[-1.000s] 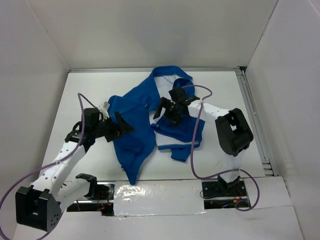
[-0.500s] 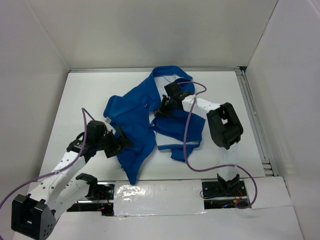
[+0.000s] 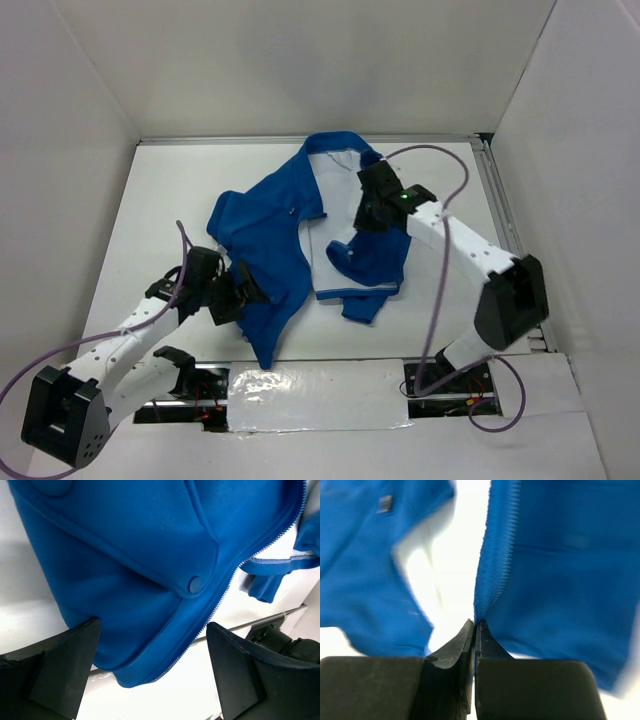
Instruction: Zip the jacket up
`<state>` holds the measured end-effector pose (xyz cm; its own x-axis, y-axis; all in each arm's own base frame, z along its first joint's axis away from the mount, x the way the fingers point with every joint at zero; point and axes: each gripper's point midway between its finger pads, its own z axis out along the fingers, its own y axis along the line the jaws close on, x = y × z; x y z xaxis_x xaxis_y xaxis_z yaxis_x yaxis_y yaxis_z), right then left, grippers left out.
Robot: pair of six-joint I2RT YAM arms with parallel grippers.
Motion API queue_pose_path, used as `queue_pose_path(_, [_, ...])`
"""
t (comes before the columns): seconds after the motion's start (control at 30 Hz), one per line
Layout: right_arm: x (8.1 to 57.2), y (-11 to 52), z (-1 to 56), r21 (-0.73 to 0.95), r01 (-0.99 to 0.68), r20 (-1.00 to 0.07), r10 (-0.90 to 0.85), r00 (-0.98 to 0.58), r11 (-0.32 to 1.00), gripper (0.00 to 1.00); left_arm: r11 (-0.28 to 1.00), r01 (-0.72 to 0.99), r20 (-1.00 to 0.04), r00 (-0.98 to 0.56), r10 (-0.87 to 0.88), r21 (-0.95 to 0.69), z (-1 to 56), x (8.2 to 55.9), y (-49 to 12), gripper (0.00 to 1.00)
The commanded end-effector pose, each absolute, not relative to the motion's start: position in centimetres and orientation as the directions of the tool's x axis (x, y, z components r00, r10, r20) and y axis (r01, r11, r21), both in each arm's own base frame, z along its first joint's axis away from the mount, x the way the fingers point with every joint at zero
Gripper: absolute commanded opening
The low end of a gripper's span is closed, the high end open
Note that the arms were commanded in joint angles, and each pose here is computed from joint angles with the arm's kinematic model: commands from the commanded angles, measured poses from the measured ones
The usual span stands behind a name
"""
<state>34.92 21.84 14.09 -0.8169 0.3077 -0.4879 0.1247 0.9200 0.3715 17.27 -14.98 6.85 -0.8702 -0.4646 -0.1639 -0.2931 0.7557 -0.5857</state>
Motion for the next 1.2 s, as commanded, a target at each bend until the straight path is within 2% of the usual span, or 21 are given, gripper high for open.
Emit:
queue_pose_path(0.0, [30.2, 11.9, 16.4, 0.004, 0.269, -0.592, 0.219, -0.776, 0.963, 0.0, 0.757, -0.253, -0.211, -0.864, -0.457, -0.603, 7.5, 18.6, -15.6, 0.99])
queue_pose_path(0.03, [28.1, 9.6, 16.7, -0.095, 0.305, -0.568, 0.2, -0.798, 0.948, 0.0, 0.756, -0.243, -0.22, -0.863, -0.455, -0.608, 7.9, 18.9, -15.7, 0.99])
queue_pose_path(0.07, [27.9, 7.4, 19.0, -0.149, 0.366, -0.63, 0.197, -0.751, 0.919, 0.0, 0.757, -0.231, -0.229, -0.864, -0.448, -0.611, 8.0, 19.0, -15.8, 0.99])
queue_pose_path(0.1, [25.8, 5.2, 19.6, -0.246, 0.398, -0.605, 0.181, -0.775, 0.884, 0.0, 0.758, -0.226, -0.234, -0.864, -0.447, -0.612, 8.0, 19.2, -15.9, 0.99])
queue_pose_path(0.17, [25.8, 3.9, 21.9, -0.294, 0.453, -0.649, 0.172, -0.741, 0.842, 0.0, 0.76, -0.215, -0.239, -0.867, -0.438, -0.614, 8.2, 19.3, -16.1, 0.99])
queue_pose_path(0.23, [26.2, 4.9, 21.9, -0.369, 0.399, -0.622, 0.096, -0.777, 0.84, 0.0, 0.762, -0.22, -0.236, -0.867, -0.438, -0.609, 8.2, 19.4, -16.2, 0.99])
queue_pose_path(0.3, [27.9, 7.0, 22.8, -0.395, 0.342, -0.626, 0.022, -0.779, 0.853, 0.0, 0.766, -0.233, -0.223, -0.871, -0.439, -0.599, 8.1, 19.0, -16.0, 0.99])
queue_pose_path(0.33, [28.9, 9.7, 20.9, -0.458, 0.251, -0.569, -0.065, -0.82, 0.853, 0.0, 0.767, -0.246, -0.221, -0.866, -0.448, -0.592, 8.1, 19.0, -15.9, 0.99])
queue_pose_path(0.37, [30.3, 11.7, 21.5, -0.461, 0.191, -0.567, -0.122, -0.814, 0.866, 0.0, 0.769, -0.257, -0.216, -0.865, -0.453, -0.586, 8.0, 18.8, -15.7, 0.99])
queue_pose_path(0.47, [33.3, 20.2, 17.4, -0.467, -0.01, -0.49, -0.268, -0.829, 0.884, 0.0, 0.768, -0.292, -0.207, -0.854, -0.478, -0.57, 8.2, 18.3, -15.2, 0.99])
queue_pose_path(0.53, [33.8, 25.4, 13.6, -0.454, -0.151, -0.421, -0.361, -0.832, 0.878, 0.11, 0.763, -0.313, -0.202, -0.844, -0.496, -0.566, 8.7, 17.9, -14.8, 0.99])
queue_pose_path(0.57, [35.1, 28.6, 14.6, -0.378, -0.192, -0.482, -0.37, -0.794, 0.906, 0.28, 0.76, -0.312, -0.216, -0.836, -0.505, -0.571, 9.2, 17.9, -14.6, 0.99])
queue_pose_path(0.63, [34.0, 33.1, 14.3, -0.218, -0.311, -0.499, -0.38, -0.779, 0.925, 0.57, 0.753, -0.318, -0.215, -0.83, -0.514, -0.576, 9.4, 17.7, -14.5, 0.99])
queue_pose_path(0.67, [33.5, 34.4, 14.5, -0.147, -0.355, -0.514, -0.378, -0.77, 0.923, 0.67, 0.75, -0.306, -0.217, -0.833, -0.509, -0.587, 9.6, 17.6, -14.7, 0.99])
queue_pose_path(0.7, [34.2, 36.9, 16.1, -0.032, -0.393, -0.605, -0.331, -0.724, 0.919, 0.74, 0.747, -0.305, -0.213, -0.834, -0.509, -0.59, 9.5, 17.5, -14.7, 0.99])
queue_pose_path(0.73, [32.0, 37.0, 16.7, 0.078, -0.45, -0.602, -0.318, -0.732, 0.889, 0.78, 0.746, -0.299, -0.211, -0.838, -0.504, -0.595, 9.5, 17.4, -14.8, 0.99])
queue_pose_path(0.77, [31.7, 36.8, 16.9, 0.145, -0.465, -0.615, -0.288, -0.734, 0.874, 0.87, 0.744, -0.294, -0.21, -0.84, -0.5, -0.6, 9.5, 17.4, -14.9, 0.99])
queue_pose_path(0.8, [32.3, 38.1, 19.4, 0.242, -0.497, -0.692, -0.211, -0.69, 0.833, 0.89, 0.743, -0.289, -0.21, -0.842, -0.498, -0.603, 9.5, 17.5, -15.0, 0.99])
queue_pose_path(0.93, [29.9, 32.7, 19.3, 0.447, -0.427, -0.639, -0.053, -0.767, 0.786, 0.91, 0.755, -0.263, -0.213, -0.857, -0.468, -0.601, 9.3, 17.7, -15.5, 0.99])
queue_pose_path(1.03, [29.7, 28.3, 16.4, 0.462, -0.31, -0.58, 0.019, -0.814, 0.831, 0.92, 0.777, -0.227, -0.214, -0.882, -0.419, -0.587, 8.9, 17.6, -16.1, 0.99])
queue_pose_path(1.17, [30.7, 27.3, 15.2, 0.492, -0.317, -0.585, 0.038, -0.81, 0.811, 0.92, 0.807, -0.231, -0.173, -0.91, -0.378, -0.544, 7.6, 16.8, -16.8, 0.99])
